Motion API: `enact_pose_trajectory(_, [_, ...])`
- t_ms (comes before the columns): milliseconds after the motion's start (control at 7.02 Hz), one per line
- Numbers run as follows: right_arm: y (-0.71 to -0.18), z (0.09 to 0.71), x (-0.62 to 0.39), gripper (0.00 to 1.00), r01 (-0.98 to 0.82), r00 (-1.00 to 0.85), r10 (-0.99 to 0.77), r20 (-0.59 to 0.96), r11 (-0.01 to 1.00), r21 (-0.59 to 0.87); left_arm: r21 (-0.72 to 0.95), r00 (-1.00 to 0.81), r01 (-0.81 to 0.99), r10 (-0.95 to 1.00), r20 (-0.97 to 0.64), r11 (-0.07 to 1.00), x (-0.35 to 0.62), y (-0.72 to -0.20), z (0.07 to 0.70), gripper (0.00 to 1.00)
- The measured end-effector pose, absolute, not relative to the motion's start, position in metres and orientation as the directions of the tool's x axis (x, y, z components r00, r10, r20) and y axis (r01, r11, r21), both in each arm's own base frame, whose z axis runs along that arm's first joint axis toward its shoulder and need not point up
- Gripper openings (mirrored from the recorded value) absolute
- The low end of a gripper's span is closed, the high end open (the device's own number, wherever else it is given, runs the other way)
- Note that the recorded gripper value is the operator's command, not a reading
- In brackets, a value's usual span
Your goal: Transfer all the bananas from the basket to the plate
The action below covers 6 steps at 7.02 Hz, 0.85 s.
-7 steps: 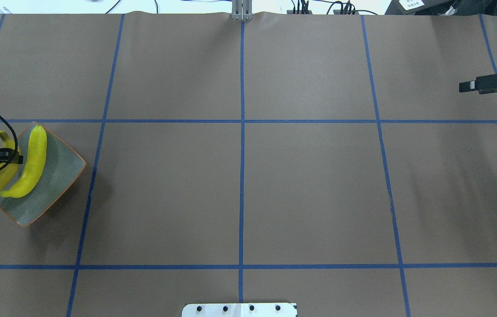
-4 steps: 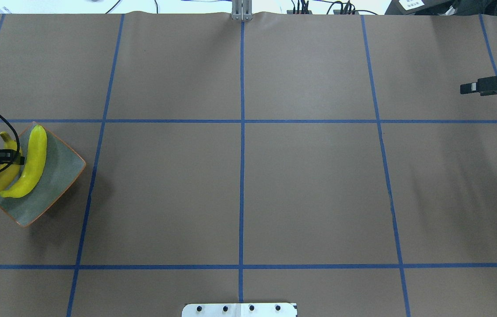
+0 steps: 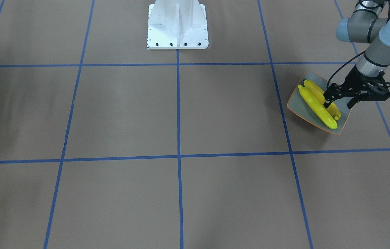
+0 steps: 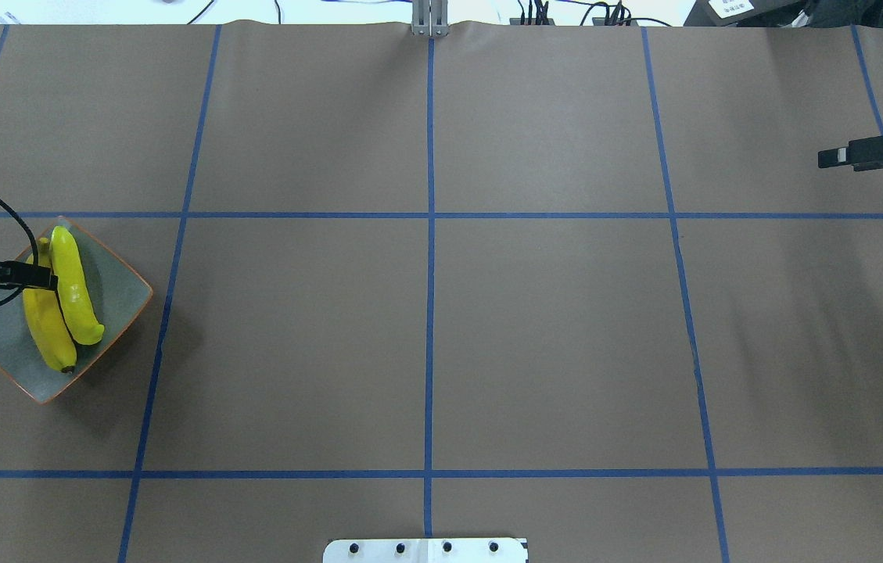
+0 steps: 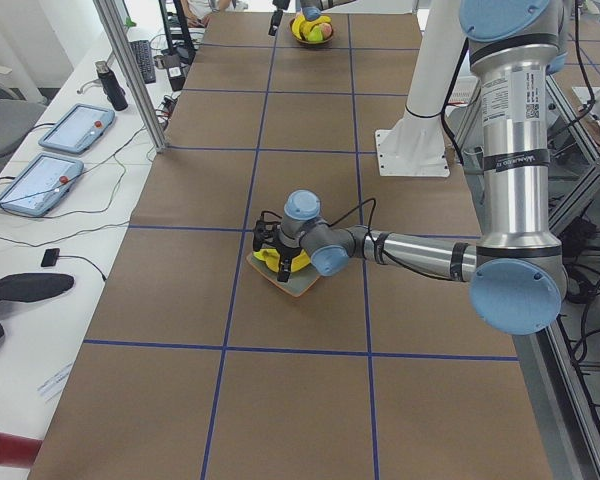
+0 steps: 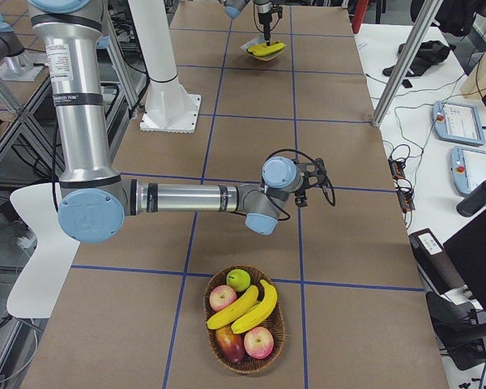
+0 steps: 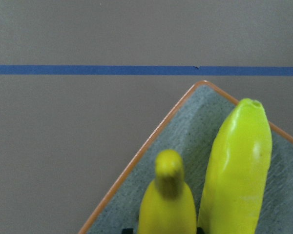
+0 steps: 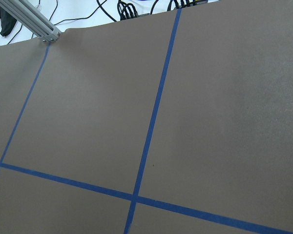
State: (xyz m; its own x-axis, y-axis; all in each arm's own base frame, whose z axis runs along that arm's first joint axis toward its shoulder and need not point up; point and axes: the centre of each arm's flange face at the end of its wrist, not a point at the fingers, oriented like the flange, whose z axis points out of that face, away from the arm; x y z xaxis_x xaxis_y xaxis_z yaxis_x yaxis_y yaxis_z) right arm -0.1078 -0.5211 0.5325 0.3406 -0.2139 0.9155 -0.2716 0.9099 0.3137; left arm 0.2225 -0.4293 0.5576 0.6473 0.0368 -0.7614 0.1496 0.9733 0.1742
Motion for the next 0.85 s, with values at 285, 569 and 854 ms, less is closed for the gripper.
enact_pose_trajectory(285, [-0.521,0.534,-0.108,1.0,-0.271,0.342,-0.212,0.916,0.911,0.312,0.163,0.583,0.116,0.066,-0.81,0.98,0.217,-0.423,0.529,1.0])
enact_pose_trajectory(569, [-0.514,0.544,-0.098,1.0,-0.277,0.348,-0.196,0.917,0.913,0.3,0.138,0.521,0.116,0.058,-0.852,0.984,0.196,-0.428,0.507,1.0])
enact_pose_trajectory(854, [-0.499,0.569,-0.054,1.0,-0.307,0.386,-0.183,0.904,0.899,0.313,0.126,0.496,0.159,0.031,-0.868,0.979,0.156,-0.44,0.496,1.0])
